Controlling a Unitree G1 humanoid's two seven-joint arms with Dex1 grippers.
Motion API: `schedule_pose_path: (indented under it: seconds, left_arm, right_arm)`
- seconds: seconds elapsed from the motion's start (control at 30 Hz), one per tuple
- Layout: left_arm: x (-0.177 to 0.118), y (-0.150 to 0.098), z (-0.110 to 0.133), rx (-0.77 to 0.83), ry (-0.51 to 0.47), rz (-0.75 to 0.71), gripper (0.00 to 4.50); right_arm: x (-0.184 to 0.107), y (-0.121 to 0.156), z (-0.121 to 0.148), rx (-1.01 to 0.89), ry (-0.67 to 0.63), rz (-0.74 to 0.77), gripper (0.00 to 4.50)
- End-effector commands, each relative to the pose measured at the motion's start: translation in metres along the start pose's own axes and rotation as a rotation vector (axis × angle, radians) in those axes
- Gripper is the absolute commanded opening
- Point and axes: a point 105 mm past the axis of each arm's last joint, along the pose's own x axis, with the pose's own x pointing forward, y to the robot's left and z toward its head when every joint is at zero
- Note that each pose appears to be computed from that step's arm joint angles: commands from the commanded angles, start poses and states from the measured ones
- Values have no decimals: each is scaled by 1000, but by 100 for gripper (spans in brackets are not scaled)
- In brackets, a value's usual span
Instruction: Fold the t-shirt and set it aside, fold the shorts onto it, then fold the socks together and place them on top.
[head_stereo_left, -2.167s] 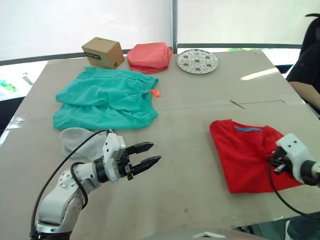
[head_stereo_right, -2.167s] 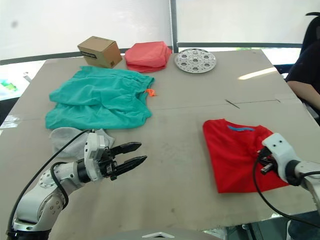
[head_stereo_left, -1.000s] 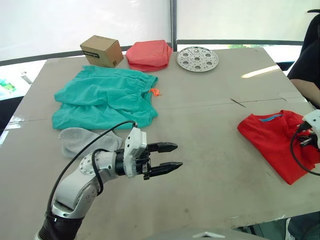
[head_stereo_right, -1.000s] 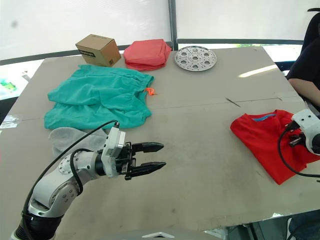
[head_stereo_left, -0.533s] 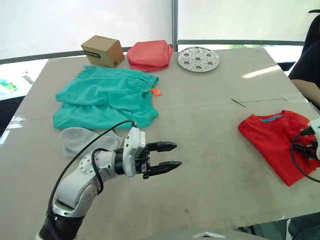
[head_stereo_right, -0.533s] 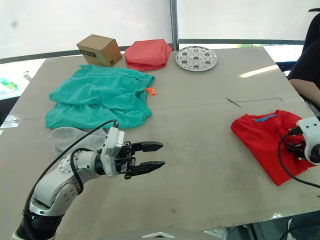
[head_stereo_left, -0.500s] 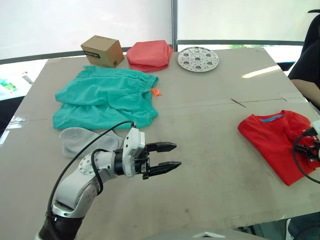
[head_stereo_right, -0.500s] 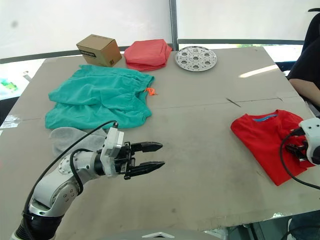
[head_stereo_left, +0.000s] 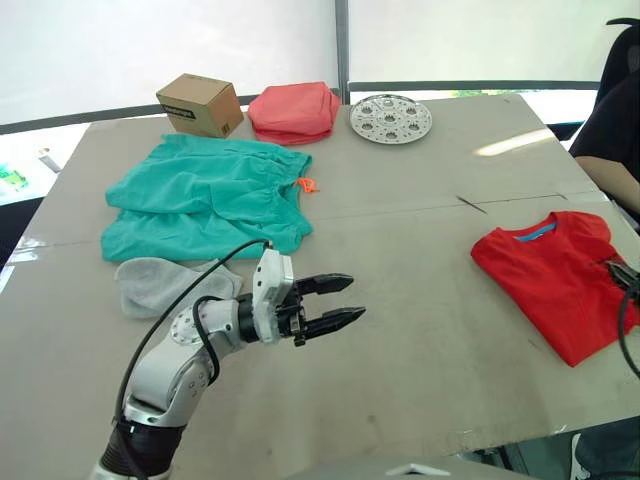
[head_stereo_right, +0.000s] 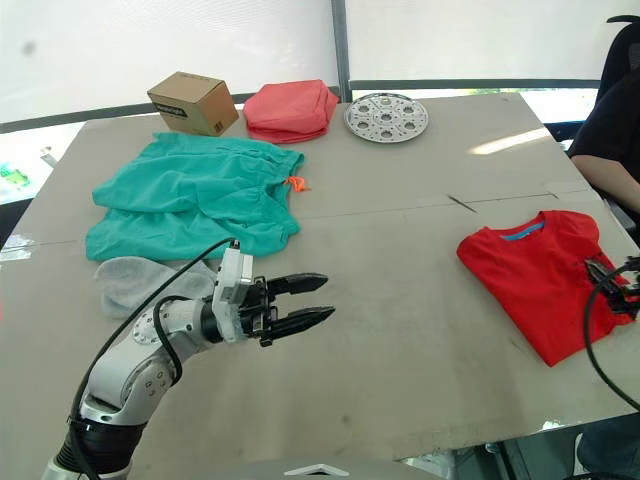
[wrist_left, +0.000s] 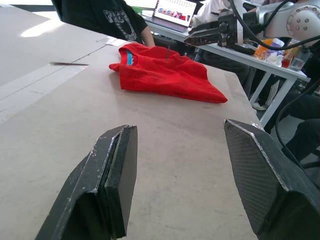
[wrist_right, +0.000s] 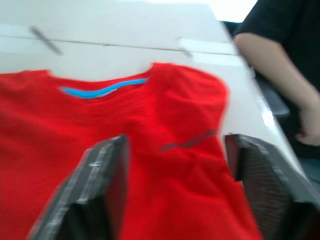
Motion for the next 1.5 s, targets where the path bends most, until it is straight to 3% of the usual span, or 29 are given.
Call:
schedule_pose_path:
  seconds: [0.03, 0.1, 0.13, 0.23, 0.4, 0.6, 0.7, 0.77, 0.8, 0.83, 0.87, 0.93, 0.97, 1.1, 1.2, 1.4, 1.5]
  left_arm:
    - [2, -1, 5, 24, -16, -3, 298]
    - [2, -2, 6, 24, -16, -3, 298]
    - [2, -2, 5, 23, -16, -1, 298]
    - [1, -3, 5, 20, -16, 9, 298]
    - [1, -2, 4, 25, -16, 23, 298]
    - [-7, 11, 7, -12, -36, 124, 298]
    - [-20, 31, 7, -32, -50, 275, 298]
    - [-33, 47, 11, -25, -62, 377, 298]
    - [-39, 53, 13, -33, -65, 408, 323]
    - [-47, 60, 14, -27, -46, 446, 338]
    - [-54, 67, 14, -7, -19, 478, 375]
    - [-67, 82, 15, 36, 47, 534, 445]
    - [-71, 90, 12, 66, 103, 562, 450]
    - [-73, 130, 8, 204, 344, 640, 450]
    - [-60, 143, 5, 205, 436, 620, 450]
    - [-46, 156, -1, 144, 577, 594, 450]
    - [-48, 167, -16, 176, 677, 614, 450]
  right_arm:
    - [11, 20, -23, 9, 93, -10, 127]
    - [16, 36, -44, 18, 173, 16, 32]
    - [19, 45, -54, 57, 203, 25, 8]
    - [38, 73, -61, 205, 215, 40, 8]
    - [71, 80, -36, 305, 127, -55, 8]
    - [60, 75, -19, 192, 47, -14, 8]
    - [41, 69, -11, 75, -22, 47, 88]
    - [26, 75, 5, 54, -131, 151, 186]
    - [17, 82, 15, 27, -188, 220, 239]
    - [8, 93, 24, 3, -235, 306, 258]
    - [-1, 106, 34, -29, -280, 402, 324]
    - [-18, 136, 50, -58, -337, 614, 388]
    - [-24, 149, 55, -68, -346, 694, 444]
    - [-45, 201, 75, -174, -418, 977, 444]
    - [-51, 219, 80, -267, -440, 1052, 444]
    - [-57, 228, 78, -358, -445, 1109, 444]
    - [-54, 223, 74, -368, -448, 1077, 444]
